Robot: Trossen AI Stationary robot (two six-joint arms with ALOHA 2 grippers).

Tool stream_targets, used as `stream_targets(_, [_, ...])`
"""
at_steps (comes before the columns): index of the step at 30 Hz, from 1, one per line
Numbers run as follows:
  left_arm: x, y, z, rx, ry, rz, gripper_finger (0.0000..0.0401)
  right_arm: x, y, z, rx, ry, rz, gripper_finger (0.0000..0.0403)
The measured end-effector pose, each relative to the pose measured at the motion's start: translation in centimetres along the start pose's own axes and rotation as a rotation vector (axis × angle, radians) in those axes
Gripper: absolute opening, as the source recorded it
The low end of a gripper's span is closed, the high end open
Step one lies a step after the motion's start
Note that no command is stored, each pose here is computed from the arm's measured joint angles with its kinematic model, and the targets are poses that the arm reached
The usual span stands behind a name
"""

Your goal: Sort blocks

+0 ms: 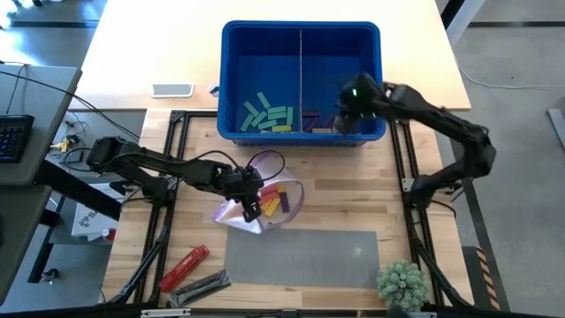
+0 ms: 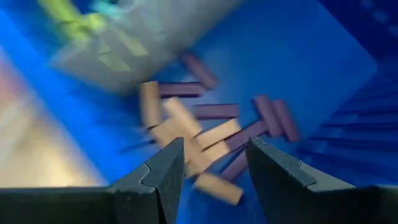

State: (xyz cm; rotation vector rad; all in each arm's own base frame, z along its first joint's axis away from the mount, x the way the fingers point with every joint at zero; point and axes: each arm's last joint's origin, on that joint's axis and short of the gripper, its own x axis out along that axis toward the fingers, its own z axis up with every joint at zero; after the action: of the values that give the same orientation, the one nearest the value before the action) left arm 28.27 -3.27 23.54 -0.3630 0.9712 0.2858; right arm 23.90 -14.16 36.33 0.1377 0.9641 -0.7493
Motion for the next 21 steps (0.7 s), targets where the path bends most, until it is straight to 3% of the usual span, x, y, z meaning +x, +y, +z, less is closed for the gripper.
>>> stream_targets(6, [0.0,-0.1,-0.2,0.005,0.031,-0.027,0.0,8.6,-7.0,1.0,-0.023,0.087,-0.067,0.0158])
stream_targets(10, [0.0,0.0,-0.5,0.034,0.062,-0.018,0.0,13.4,-10.3,2.3,-0.029,0.164,-0.036,0.0158])
stream_targets(17, [-0.1,0.4,-1.1,0.014,0.128,0.02,0.0,19.5,-12.2,3.7,-0.153,0.363,0.009,0.0158])
stream_targets(21, [-0.1,0.5,-1.3,0.03,0.15,0.032,0.0,21.8,-12.4,3.6,-0.146,0.389,0.038,0.0158])
